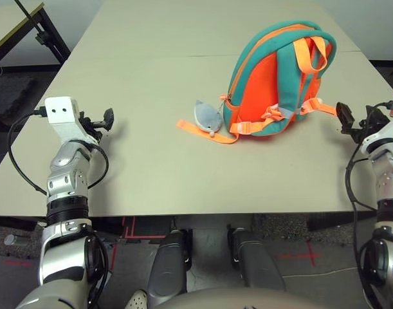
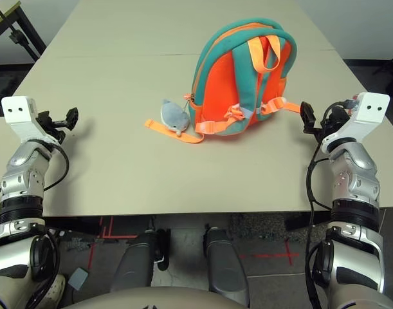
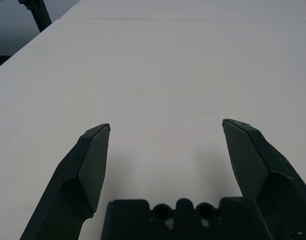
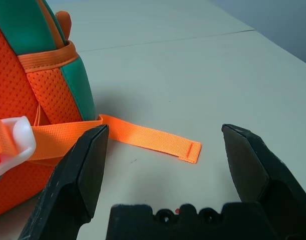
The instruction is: Put the pencil case into the backpack and zip it.
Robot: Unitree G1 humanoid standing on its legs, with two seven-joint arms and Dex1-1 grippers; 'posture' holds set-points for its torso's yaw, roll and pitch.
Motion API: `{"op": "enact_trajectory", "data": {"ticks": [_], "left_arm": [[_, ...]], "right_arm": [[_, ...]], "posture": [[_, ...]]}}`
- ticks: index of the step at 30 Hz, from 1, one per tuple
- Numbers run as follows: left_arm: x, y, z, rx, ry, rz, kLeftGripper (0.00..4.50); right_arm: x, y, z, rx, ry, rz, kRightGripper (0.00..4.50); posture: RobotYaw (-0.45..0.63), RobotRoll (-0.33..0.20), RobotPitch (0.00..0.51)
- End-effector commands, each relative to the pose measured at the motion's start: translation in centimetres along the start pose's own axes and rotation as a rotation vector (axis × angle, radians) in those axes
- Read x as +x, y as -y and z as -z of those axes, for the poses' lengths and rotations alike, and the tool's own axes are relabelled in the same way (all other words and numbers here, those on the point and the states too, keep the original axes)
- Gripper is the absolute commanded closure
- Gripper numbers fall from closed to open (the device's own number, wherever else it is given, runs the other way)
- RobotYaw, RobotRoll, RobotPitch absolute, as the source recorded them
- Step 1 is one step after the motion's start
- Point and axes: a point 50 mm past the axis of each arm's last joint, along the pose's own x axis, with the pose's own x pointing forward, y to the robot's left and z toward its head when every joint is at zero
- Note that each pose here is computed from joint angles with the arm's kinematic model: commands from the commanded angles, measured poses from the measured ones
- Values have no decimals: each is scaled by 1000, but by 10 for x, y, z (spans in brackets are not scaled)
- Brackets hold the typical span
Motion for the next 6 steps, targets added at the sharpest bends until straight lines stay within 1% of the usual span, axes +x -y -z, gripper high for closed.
{"op": "enact_trajectory", "data": {"ticks": [1,6], "left_arm": [[-1,-9,2,12,1,-44,0],[-4,-9,4,15,-2,-46,0]], "right_arm": [[2,0,2,-1,-4,-5,37],[6,-3,1,-10,3,-11,37]], "posture": [[-80,0,182],[-79,0,179]]}}
